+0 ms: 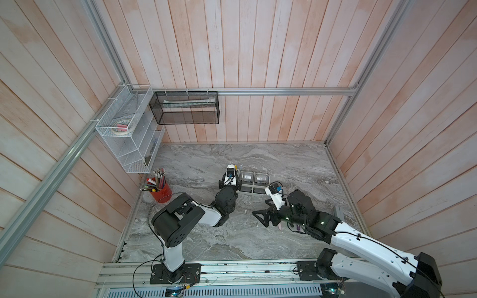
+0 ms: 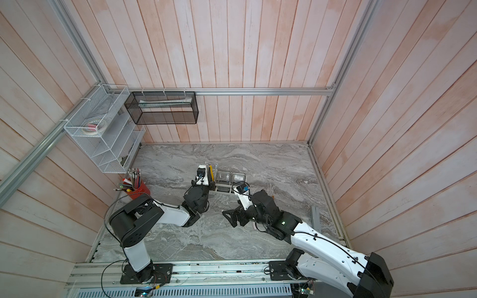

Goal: Place the toothbrush into the toothbrush holder
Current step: Place the toothbrush in the toothbrush holder.

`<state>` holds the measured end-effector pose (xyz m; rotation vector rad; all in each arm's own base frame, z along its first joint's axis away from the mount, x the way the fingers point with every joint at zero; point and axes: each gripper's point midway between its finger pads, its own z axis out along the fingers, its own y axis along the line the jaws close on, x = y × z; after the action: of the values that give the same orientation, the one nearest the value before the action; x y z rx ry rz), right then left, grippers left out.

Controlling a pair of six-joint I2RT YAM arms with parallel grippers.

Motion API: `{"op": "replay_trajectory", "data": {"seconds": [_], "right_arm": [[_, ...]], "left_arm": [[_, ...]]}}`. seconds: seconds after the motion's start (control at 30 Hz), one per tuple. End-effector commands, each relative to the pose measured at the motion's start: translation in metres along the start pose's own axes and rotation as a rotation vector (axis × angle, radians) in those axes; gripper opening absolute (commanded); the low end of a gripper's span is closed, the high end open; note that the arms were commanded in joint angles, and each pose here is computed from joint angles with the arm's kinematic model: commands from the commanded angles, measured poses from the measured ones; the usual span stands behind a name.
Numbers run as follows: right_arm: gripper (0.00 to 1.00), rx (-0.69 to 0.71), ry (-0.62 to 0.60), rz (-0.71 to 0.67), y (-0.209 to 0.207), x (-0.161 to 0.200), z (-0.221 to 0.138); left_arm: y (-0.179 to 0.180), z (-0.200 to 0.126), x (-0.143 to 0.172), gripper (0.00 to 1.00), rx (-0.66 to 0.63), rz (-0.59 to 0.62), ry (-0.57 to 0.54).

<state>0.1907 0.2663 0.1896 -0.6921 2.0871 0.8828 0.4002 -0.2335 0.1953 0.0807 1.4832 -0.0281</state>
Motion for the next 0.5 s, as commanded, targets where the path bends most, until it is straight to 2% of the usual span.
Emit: {"op": "replay_trajectory", "data": {"seconds": [0.0, 0.27, 0.47], "right_arm": [[0.98, -0.012, -0.010, 0.007, 0.001, -0.001, -0.001], [0.98, -0.014, -0.017, 0.006, 0.001, -0.003, -0.002], [0.98, -0.016, -0.020, 0.002, 0.002, -0.004, -0.003]], "left_arm": [[-0.002, -0.001, 0.008, 0.37, -0.003, 0.031, 0.020], [-0.004, 0.002, 0.000, 0.55, -0.002, 0.039, 0.005], [-0.006, 0.005, -0.016, 0.59, -0.001, 0.041, -0.019]]}}
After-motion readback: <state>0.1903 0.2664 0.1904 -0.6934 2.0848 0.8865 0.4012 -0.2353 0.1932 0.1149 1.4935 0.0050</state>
